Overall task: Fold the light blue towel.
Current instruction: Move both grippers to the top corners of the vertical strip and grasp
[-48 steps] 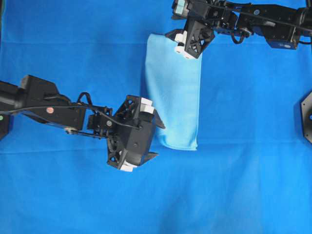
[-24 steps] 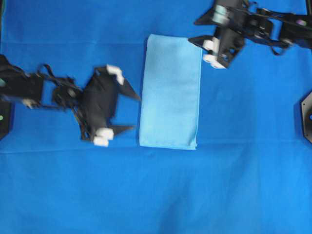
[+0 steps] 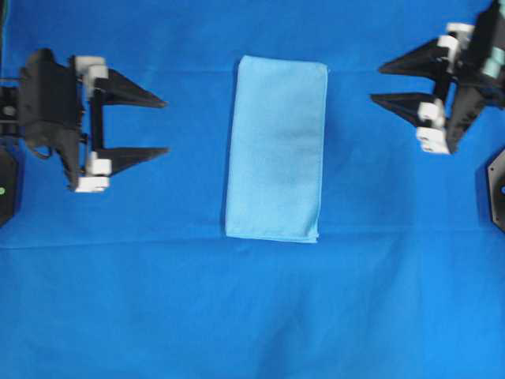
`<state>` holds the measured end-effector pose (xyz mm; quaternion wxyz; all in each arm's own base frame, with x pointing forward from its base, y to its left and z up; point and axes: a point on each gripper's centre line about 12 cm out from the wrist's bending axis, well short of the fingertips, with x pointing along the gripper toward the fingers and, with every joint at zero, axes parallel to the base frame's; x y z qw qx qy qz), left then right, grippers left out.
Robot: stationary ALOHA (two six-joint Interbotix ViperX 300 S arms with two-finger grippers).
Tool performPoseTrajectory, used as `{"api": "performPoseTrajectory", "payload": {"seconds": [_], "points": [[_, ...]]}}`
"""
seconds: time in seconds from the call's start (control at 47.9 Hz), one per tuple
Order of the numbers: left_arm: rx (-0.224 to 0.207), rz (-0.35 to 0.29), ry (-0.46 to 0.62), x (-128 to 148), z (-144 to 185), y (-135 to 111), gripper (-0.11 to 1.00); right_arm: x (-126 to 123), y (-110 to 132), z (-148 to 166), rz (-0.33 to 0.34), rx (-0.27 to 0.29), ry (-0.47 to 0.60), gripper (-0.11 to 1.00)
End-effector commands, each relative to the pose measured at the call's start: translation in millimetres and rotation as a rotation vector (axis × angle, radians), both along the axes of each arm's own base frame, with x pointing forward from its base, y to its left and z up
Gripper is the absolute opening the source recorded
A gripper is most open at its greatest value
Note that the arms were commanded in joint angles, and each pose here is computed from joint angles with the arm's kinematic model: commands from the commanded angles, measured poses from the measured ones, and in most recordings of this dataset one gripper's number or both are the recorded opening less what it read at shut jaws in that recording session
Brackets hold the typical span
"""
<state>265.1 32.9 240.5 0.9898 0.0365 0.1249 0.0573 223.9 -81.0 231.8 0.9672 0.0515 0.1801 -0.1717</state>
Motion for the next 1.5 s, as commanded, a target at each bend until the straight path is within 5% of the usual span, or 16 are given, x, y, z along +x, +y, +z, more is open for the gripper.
{"api": "performPoseTrajectory", "payload": {"seconds": [0.0,0.125,0.856,1.085,1.482], "points": [[-0.017,0.013,-0.039,-6.6,3.1,1.0,0.76,-4.2,3.3,-3.6,0.0,0.017,-0.015,0.59],[-0.045,0.021,-0.035,-10.3,-2.4,0.9,0.76,-6.0,4.1,-10.1,-0.007,0.041,-0.008,0.59],[-0.048,0.034,-0.017,2.3,-4.4,5.9,0.76,3.3,0.2,-4.0,-0.019,0.063,0.004,0.59],[-0.036,0.14,0.035,37.9,-10.8,45.8,0.76,28.7,-22.8,-4.7,-0.056,0.055,0.082,0.59],[-0.036,0.263,0.172,97.3,-57.5,115.4,0.76,77.2,-94.4,-63.3,-0.146,0.074,0.354,0.59]]}}
